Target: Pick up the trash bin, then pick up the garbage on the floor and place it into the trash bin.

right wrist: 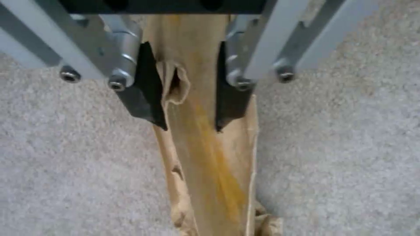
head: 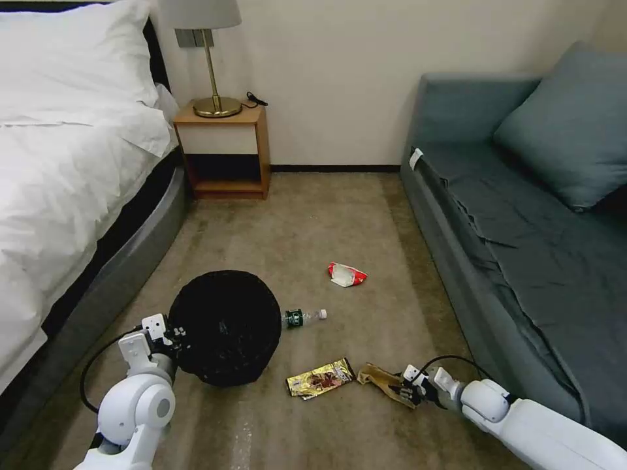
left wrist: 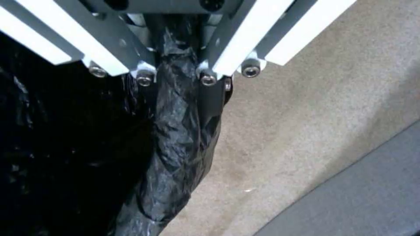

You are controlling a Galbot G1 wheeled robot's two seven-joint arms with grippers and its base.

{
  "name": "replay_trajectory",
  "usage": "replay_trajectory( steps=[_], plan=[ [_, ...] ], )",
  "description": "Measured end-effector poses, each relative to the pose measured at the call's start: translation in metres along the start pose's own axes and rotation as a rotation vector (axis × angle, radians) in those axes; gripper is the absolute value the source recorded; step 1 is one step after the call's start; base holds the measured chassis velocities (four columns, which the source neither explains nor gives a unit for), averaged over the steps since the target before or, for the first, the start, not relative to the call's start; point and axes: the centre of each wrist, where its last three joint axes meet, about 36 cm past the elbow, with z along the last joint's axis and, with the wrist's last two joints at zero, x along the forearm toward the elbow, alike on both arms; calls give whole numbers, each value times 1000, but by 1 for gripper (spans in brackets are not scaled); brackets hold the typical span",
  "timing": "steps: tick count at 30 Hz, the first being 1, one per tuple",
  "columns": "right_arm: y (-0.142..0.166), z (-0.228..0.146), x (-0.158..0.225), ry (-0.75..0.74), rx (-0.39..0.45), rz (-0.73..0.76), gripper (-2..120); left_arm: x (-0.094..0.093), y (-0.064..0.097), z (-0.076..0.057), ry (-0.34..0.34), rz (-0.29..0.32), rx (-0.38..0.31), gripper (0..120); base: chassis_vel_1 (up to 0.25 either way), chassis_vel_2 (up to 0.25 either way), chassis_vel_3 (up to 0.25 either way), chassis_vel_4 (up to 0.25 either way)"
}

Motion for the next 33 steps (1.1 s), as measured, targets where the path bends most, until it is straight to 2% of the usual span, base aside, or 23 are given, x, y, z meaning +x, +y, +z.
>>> replay_trajectory(
  steps=[2,5,6,7,14,19,22,23,24,27,28,29,31,32,33],
  plan=[
    [0,1,0,-7,0,3,20,0,0,0,0,0,0,3,0,0,0,0],
    [1,5,2,-26,0,7,5,0,0,0,0,0,-1,3,0,0,0,0],
    [1,5,2,-26,0,7,5,0,0,0,0,0,-1,3,0,0,0,0],
    [2,5,4,-35,-2,13,0,0,0,0,1,0,-2,3,0,0,0,0],
    [1,-7,24,-105,-42,59,0,-1,0,0,2,1,-5,3,0,0,0,0],
    [-5,-38,51,-210,-86,123,0,-1,-2,1,6,4,-8,3,0,0,0,0],
    [-3,-80,71,-323,-134,149,0,-3,-3,2,9,6,-13,3,0,0,0,0],
    [6,-117,82,-405,-184,141,0,-4,-6,2,11,11,-16,3,0,0,0,0],
    [6,-117,82,-405,-184,141,0,-4,-6,2,11,11,-16,3,0,0,0,0],
    [46,-205,84,-559,-307,61,0,-4,-10,4,19,21,-16,3,0,0,0,0],
    [46,-205,84,-559,-307,61,0,-4,-10,4,19,21,-16,3,0,0,0,0],
    [64,-239,78,-599,-338,23,0,-4,-12,5,22,24,-16,3,0,0,0,0],
    [97,-281,67,-624,-370,-35,0,-3,-14,6,25,27,-15,3,0,0,0,0],
    [110,-296,62,-625,-373,-56,0,-2,-15,6,25,29,-15,3,0,0,0,0],
    [110,-296,62,-625,-373,-56,0,-2,-15,6,25,29,-15,3,0,0,0,0]
  ],
)
